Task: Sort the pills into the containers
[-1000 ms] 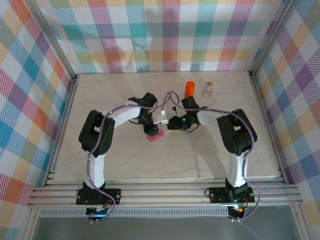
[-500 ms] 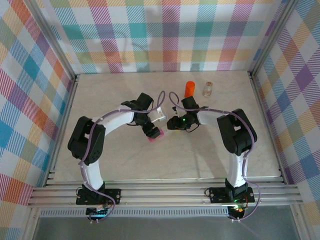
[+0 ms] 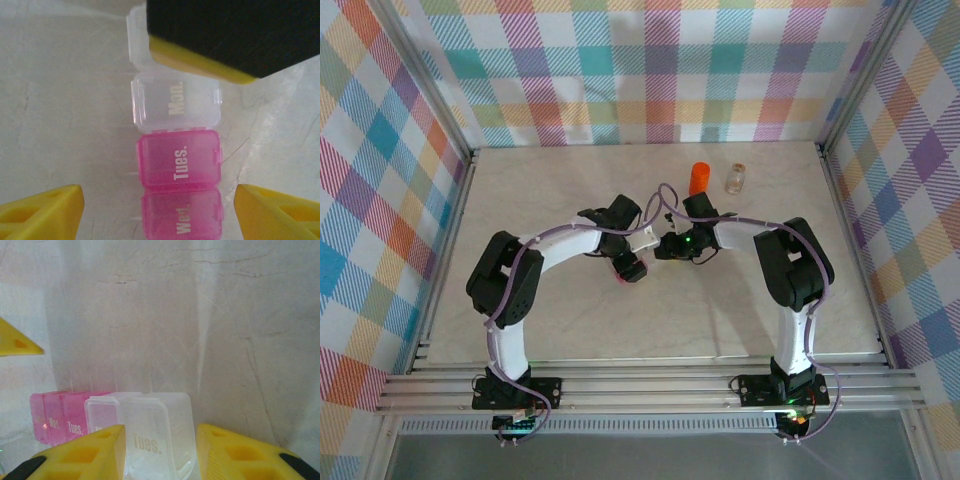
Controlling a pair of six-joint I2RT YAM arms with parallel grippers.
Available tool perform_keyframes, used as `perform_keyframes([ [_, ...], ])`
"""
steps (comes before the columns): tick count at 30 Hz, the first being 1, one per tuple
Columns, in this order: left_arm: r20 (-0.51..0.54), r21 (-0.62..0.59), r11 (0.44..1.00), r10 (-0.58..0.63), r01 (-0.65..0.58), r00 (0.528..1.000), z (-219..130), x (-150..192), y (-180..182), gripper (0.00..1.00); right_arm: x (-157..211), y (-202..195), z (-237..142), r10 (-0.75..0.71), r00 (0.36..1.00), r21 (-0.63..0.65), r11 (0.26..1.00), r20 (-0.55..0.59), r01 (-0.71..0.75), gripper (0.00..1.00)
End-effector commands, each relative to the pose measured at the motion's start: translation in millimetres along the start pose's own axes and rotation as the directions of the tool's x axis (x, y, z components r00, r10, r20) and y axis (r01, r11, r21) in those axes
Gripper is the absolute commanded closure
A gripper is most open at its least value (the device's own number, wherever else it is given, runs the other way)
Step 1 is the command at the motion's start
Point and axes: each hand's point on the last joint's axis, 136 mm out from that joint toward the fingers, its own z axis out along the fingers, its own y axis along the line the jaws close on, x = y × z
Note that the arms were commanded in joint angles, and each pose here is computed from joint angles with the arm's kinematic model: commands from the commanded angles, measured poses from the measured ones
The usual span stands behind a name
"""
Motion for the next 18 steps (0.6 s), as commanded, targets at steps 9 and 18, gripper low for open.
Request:
perform_keyframes([
  [9,-0.082,-0.026,1.000,-0.006,0.004,0.997,10,14,-4,0.24,33,-34,13,0.061,0.994,0.123,0.991,-0.093,-0.049,0.60],
  [18,-0.097,-0.046,0.999,-0.008,0.004,0.995,13,17,-4,0.24,34,-35,13,0.062,0.993,0.126,0.991,-0.096,-0.050,0.60],
])
